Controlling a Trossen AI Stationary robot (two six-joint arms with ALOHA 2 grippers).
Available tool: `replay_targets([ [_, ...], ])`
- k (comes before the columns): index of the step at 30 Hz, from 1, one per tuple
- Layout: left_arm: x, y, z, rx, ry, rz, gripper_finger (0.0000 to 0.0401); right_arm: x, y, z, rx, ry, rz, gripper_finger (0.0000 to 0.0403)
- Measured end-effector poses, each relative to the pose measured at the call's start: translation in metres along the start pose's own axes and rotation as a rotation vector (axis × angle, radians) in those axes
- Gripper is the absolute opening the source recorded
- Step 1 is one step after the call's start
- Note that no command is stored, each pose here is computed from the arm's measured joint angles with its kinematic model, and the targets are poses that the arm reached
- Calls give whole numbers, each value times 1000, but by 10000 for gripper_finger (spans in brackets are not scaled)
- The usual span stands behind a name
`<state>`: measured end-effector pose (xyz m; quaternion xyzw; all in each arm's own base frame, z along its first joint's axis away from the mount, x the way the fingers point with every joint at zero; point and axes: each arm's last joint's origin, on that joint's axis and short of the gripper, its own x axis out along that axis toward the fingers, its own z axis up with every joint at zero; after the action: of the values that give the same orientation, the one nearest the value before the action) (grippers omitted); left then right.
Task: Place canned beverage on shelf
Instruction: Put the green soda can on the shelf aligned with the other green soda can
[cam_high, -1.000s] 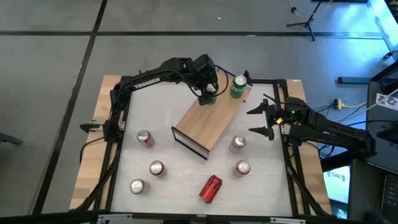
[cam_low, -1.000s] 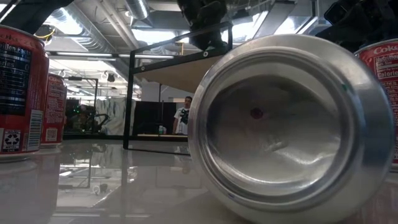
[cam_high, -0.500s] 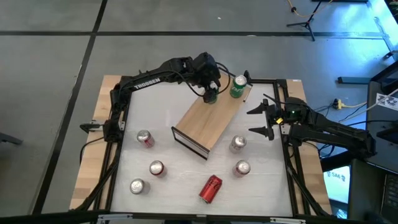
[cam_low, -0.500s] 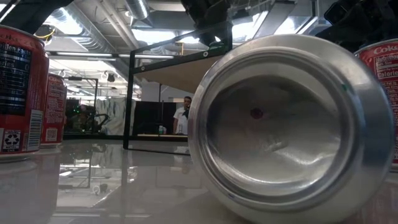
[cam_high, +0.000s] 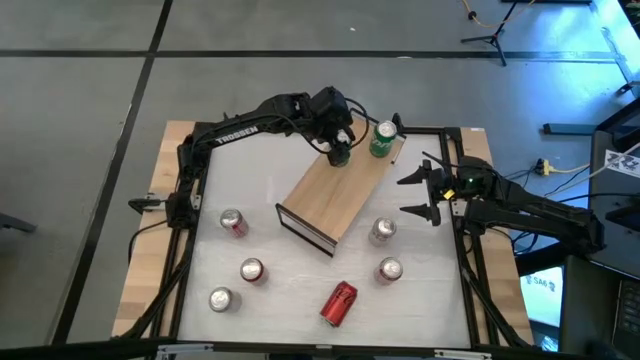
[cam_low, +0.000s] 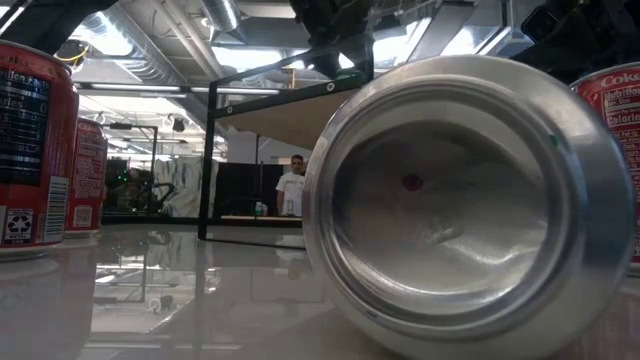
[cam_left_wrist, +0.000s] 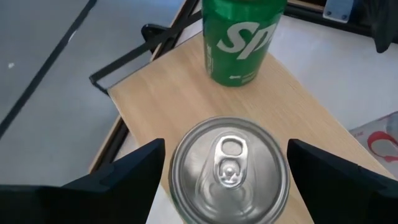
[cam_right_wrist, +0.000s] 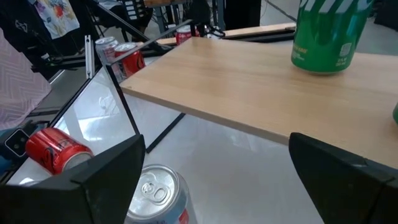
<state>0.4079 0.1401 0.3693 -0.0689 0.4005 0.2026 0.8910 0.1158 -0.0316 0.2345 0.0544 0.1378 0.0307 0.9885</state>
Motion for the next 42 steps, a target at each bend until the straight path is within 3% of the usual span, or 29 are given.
replay_targets([
  [9, -1, -2, 0, -17, 1, 0, 284, 0, 0, 0, 1, 1, 0, 392],
  [17, -1, -3, 1, 70, -15, -23, 244, 0, 0, 0, 0, 0, 0, 392],
  [29, 0, 9, 4, 213, -51, -127, 241, 0, 0, 0, -1, -1, 0, 392],
  [42, 1, 28, 5, 348, -103, -339, 240, 0, 0, 0, -1, -1, 0, 392],
])
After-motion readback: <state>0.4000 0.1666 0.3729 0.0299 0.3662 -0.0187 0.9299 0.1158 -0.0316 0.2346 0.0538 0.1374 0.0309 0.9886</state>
